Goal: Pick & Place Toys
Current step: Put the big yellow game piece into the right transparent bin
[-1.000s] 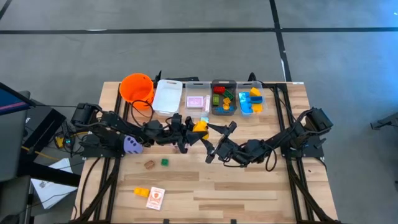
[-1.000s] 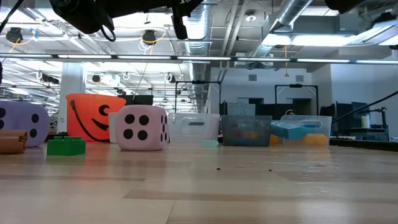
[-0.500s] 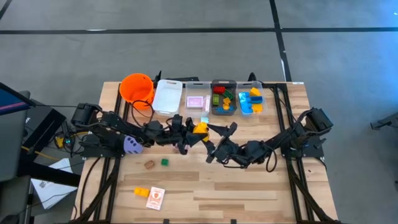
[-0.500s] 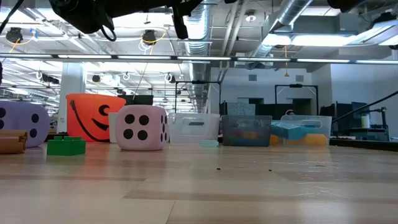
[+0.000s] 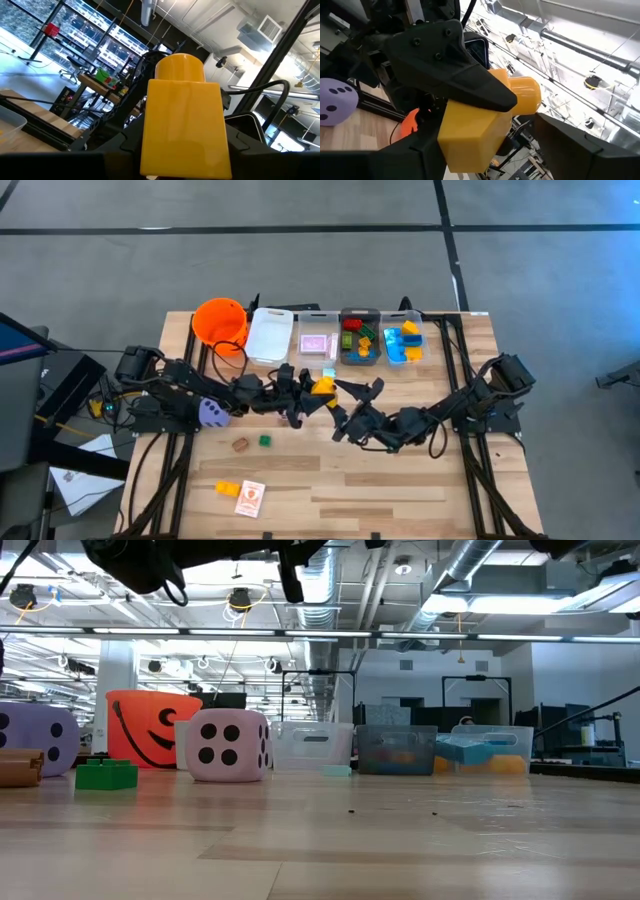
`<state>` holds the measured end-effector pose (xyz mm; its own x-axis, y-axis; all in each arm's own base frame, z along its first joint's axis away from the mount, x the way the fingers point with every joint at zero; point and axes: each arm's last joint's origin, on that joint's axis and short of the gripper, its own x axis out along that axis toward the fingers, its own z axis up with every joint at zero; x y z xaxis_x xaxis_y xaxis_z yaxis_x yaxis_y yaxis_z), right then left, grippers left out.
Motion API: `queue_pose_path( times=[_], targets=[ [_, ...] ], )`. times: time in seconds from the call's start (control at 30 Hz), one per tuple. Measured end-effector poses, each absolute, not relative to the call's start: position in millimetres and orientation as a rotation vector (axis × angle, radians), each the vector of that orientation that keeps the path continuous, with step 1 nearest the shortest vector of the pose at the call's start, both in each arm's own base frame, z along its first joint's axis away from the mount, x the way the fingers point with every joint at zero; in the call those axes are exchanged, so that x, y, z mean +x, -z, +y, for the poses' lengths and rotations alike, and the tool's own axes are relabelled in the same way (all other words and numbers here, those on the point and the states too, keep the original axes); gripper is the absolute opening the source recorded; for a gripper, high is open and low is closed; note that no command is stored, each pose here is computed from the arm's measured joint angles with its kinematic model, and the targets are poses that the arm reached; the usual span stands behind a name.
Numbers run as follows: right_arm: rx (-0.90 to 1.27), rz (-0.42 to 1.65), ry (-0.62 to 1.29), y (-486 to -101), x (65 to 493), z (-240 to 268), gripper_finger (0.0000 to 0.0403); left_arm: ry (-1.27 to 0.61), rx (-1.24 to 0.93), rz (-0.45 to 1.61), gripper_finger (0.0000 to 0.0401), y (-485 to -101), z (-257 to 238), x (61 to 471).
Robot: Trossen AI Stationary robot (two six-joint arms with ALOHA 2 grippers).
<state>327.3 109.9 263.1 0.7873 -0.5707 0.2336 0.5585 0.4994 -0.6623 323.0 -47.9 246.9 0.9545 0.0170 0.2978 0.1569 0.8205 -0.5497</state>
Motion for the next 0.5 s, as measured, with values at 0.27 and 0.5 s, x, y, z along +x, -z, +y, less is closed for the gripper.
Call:
queue_pose_path(
  times=[0.27,0.5],
  targets=[
    [-0.860,0.022,0.677,-264.1,327.4,109.6,0.0266,0.074,-0.604,-0.288,0.0132,-246.2,-47.9,323.0],
    [-0.884,-0.044,0.627,-266.4,329.9,105.9,0.0266,0.084,-0.608,-0.289,0.0133,-246.9,-48.6,322.3]
  ],
)
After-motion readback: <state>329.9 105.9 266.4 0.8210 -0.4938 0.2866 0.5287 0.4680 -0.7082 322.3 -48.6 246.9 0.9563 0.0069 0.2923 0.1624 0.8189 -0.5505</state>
